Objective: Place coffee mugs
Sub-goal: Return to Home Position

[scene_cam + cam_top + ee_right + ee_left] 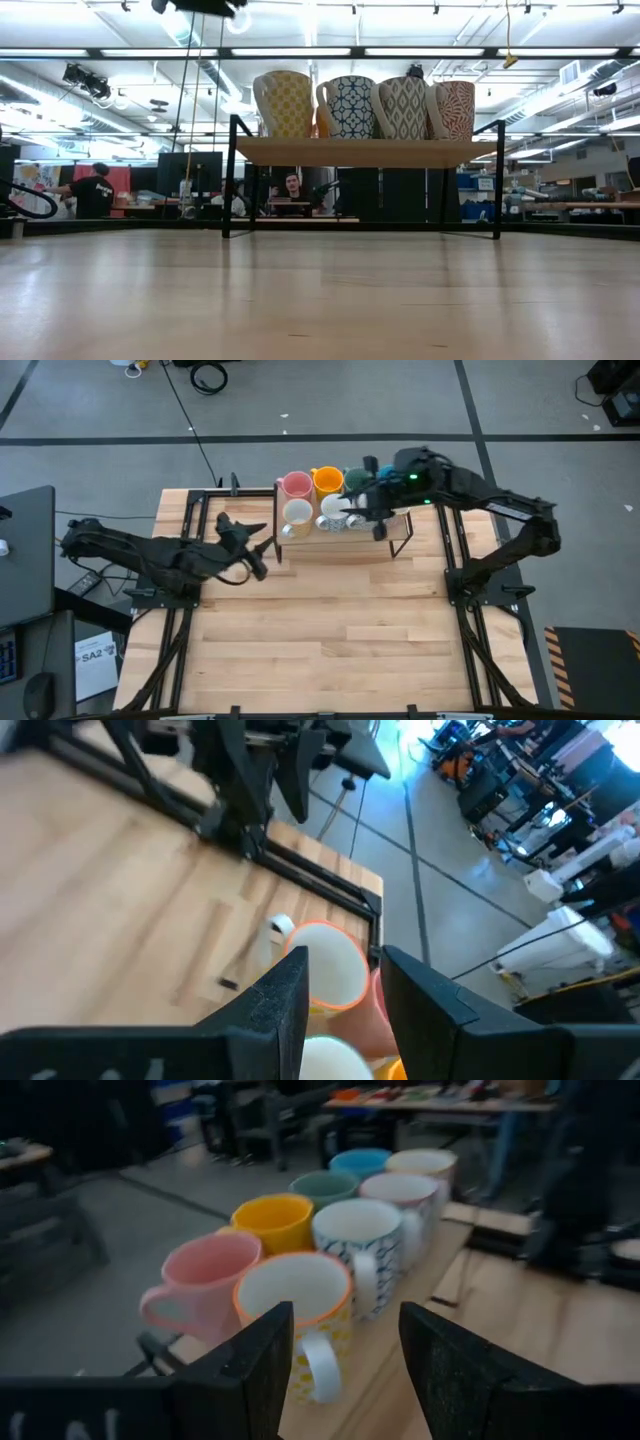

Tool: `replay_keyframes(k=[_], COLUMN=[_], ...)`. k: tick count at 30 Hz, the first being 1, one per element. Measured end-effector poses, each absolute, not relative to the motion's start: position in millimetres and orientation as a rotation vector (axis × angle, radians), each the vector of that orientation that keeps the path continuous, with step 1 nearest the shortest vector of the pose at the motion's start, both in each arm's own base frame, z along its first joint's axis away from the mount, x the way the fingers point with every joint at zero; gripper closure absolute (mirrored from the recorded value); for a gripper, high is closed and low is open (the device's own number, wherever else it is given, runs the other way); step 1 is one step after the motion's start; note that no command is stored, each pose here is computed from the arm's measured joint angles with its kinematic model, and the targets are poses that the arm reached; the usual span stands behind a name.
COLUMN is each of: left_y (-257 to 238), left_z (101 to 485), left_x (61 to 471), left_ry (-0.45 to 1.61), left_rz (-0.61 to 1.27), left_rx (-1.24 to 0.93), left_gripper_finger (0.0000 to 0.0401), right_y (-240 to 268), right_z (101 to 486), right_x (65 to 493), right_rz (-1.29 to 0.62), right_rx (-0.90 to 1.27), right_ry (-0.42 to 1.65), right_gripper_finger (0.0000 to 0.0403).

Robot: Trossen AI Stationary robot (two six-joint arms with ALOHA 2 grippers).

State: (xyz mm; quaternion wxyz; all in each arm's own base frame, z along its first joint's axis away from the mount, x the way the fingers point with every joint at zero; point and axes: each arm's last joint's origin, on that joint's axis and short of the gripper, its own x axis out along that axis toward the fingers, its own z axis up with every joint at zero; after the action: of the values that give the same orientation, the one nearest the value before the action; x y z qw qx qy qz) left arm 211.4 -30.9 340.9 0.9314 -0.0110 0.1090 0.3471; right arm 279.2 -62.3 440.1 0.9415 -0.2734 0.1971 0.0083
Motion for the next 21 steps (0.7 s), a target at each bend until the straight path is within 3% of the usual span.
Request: replay_keyframes(k=[9, 16, 21], left_y=[-26, -15, -6], left_z=[379, 385, 376], left_x=[152, 103, 74], left_ry=[0.101, 0.088, 0.141], left_rz=[0.550, 0.505, 0.435], left_rx=[0.031, 0.056, 0.047], left_gripper_finger=[0.0212, 0.0212, 0.0212], right_y=[-43, -29, -16], right_z=[471, 481, 481], right_x=[207, 147, 112], right_rz=[-0.043, -0.073, 0.128], right_rx=[-0.254, -0.042, -0.015], right_ry=[0.354, 0.352, 0.323], right_gripper_finger=[0.0270, 0.0270, 0.0270])
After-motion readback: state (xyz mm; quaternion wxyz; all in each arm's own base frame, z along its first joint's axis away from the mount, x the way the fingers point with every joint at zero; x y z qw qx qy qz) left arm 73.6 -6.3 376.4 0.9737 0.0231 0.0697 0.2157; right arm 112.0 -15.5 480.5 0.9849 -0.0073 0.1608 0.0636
